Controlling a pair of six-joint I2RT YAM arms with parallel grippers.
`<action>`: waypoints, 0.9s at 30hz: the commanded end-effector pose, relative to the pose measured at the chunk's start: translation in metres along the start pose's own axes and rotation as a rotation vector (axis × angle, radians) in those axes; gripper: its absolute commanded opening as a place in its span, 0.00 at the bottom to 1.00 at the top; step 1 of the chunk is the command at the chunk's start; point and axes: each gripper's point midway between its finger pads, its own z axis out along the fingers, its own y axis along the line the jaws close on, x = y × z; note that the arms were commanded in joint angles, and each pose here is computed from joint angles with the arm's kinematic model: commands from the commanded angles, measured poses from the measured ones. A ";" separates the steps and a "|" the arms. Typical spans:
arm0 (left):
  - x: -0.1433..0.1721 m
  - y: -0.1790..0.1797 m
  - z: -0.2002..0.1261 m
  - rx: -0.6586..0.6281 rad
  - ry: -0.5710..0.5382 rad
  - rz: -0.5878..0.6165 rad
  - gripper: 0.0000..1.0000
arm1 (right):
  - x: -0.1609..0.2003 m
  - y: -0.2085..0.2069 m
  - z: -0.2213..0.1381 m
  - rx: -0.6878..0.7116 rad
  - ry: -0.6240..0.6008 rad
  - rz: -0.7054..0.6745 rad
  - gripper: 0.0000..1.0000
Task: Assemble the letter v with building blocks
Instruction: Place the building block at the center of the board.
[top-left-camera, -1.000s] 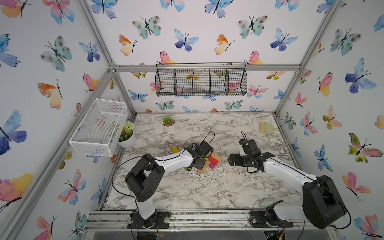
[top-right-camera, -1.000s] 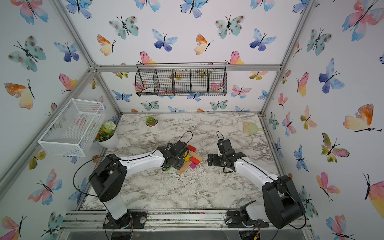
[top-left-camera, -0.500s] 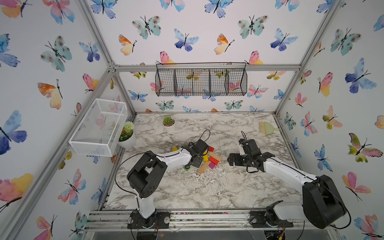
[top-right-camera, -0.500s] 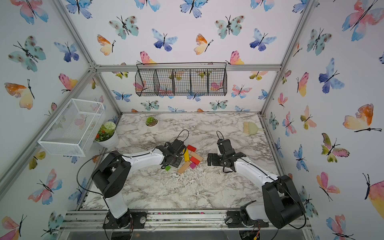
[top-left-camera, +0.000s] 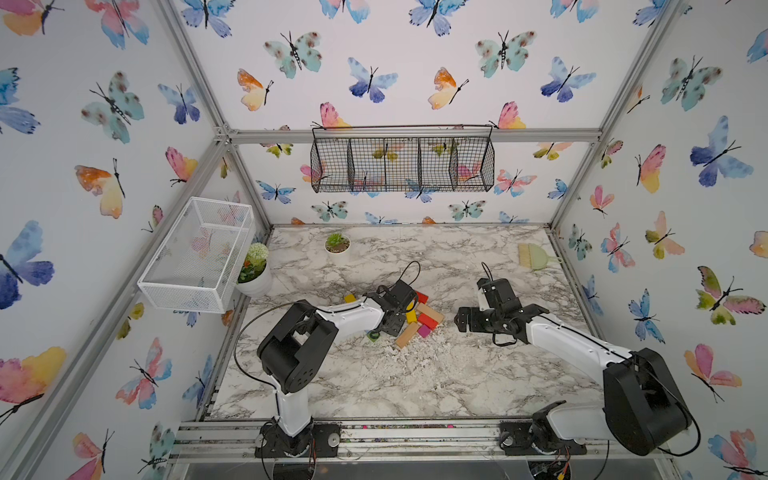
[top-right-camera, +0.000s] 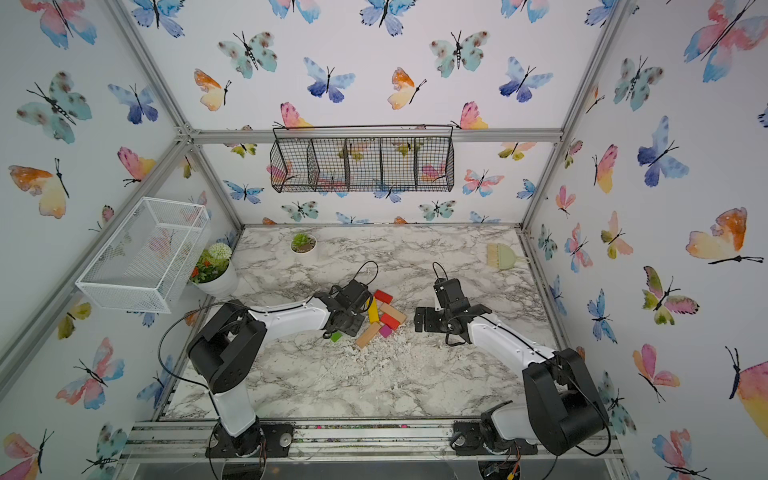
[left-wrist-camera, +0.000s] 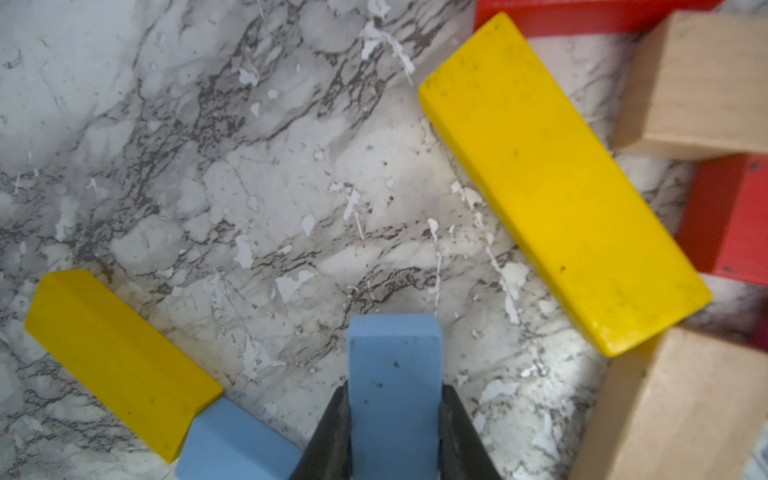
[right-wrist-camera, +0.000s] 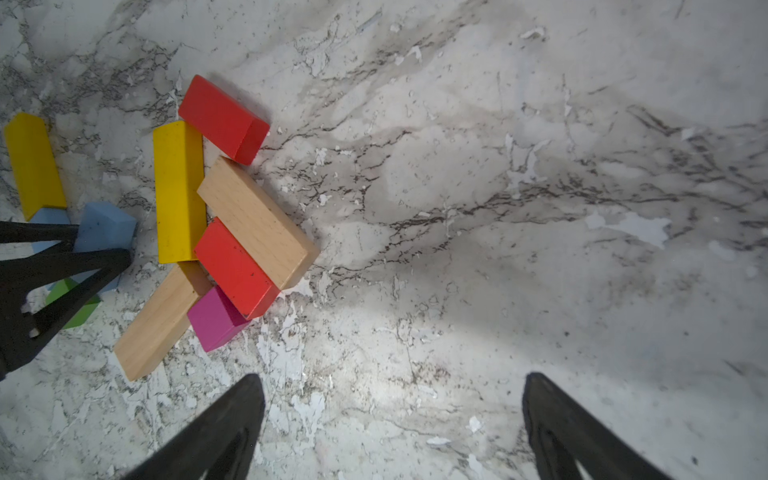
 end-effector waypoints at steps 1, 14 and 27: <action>0.012 0.003 0.011 -0.015 0.045 0.011 0.26 | 0.006 -0.002 0.004 -0.003 0.019 0.000 0.98; 0.013 0.005 0.010 -0.025 0.044 0.003 0.41 | 0.006 -0.002 0.006 0.000 0.024 0.001 0.98; -0.015 0.013 -0.020 -0.025 -0.059 -0.044 0.66 | -0.016 0.008 -0.005 -0.021 -0.026 -0.025 0.98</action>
